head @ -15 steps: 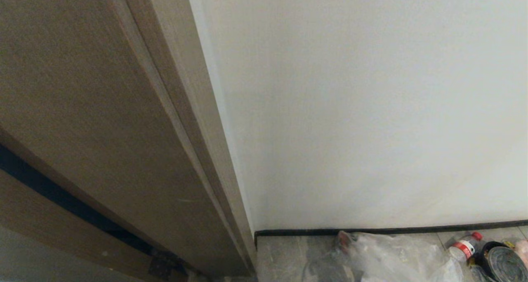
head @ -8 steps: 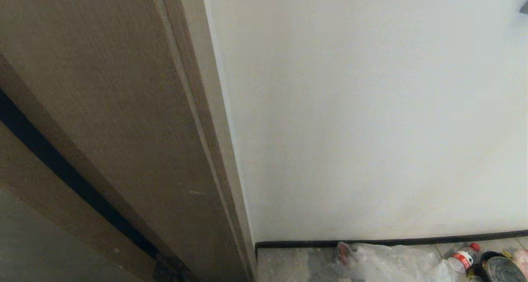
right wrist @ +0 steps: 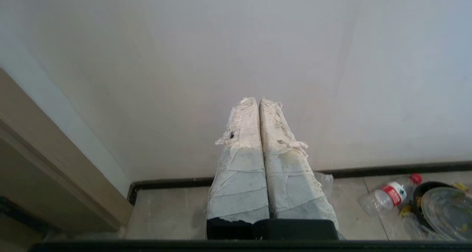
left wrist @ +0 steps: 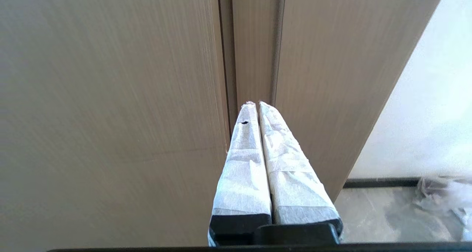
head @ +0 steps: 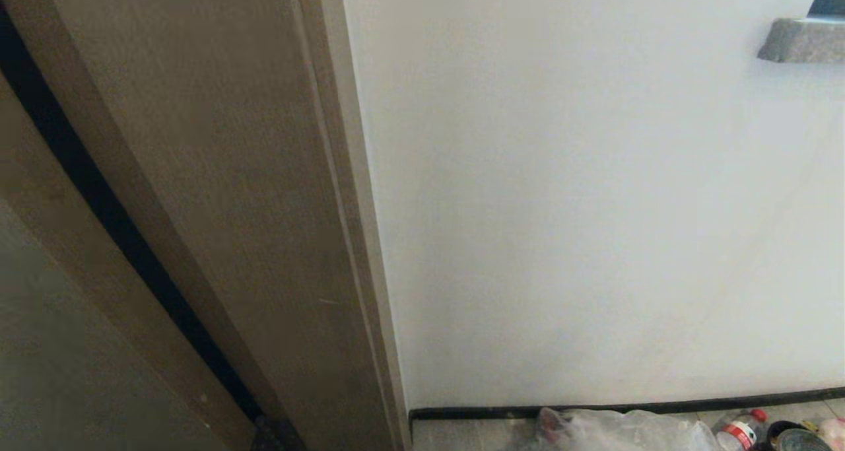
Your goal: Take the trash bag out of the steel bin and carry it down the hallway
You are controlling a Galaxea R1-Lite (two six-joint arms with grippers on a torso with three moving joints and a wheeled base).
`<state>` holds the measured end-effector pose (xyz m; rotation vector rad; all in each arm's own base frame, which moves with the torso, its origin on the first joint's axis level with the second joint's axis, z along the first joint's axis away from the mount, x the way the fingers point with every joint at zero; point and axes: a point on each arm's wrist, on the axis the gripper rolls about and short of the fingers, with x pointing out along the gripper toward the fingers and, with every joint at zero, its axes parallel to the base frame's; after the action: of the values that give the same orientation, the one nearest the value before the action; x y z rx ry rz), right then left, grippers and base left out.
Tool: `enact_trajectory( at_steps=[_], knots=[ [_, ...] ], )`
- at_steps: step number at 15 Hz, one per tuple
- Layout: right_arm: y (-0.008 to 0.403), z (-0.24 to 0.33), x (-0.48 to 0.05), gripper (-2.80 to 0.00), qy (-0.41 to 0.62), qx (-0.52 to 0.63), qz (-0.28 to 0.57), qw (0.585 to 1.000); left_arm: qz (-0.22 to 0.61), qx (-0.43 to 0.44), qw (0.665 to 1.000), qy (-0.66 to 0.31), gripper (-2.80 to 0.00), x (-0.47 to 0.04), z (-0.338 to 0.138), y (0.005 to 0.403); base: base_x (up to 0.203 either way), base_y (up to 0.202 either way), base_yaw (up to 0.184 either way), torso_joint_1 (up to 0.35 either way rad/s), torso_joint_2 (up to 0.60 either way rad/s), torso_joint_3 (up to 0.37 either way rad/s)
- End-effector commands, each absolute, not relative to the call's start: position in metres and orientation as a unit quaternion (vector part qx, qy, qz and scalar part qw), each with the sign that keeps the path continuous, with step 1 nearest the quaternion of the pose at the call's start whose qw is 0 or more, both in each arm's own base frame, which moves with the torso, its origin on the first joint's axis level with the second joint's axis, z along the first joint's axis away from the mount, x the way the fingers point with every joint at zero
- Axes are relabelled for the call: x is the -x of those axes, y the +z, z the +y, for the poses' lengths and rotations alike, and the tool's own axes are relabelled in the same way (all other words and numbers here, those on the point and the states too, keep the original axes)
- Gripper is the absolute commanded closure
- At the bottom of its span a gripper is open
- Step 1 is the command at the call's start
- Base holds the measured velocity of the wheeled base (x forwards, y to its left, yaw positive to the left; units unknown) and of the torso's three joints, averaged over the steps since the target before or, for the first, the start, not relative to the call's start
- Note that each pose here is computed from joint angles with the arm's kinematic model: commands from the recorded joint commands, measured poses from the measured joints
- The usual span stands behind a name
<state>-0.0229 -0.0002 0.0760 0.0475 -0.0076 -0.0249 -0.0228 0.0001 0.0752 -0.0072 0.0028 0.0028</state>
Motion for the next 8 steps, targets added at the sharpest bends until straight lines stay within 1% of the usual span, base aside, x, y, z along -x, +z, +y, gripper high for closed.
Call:
enact_trajectory(
  at_steps=[1,4,8],
  knots=[
    [0.0756,-0.0002,0.0228,0.00,-0.012,-0.024,-0.003,1.000,0.002,0.003,1.000,0.002,0.00,0.0228,0.0001,0.0752,0.000,0.000,0.000,-0.002,0.00,0.203],
    [0.0756,-0.0002,0.0228,0.00,-0.013,-0.024,-0.003,1.000,0.001,0.003,1.000,0.002,0.00,0.0228,0.0001,0.0752,0.000,0.000,0.000,0.002,0.00,0.117],
    [0.0756,-0.0002,0.0228,0.00,-0.012,-0.024,-0.003,1.000,0.001,0.002,1.000,0.002,0.00,0.0229,0.0001,0.0751,0.000,0.000,0.000,0.000,0.00,0.017]
  ],
)
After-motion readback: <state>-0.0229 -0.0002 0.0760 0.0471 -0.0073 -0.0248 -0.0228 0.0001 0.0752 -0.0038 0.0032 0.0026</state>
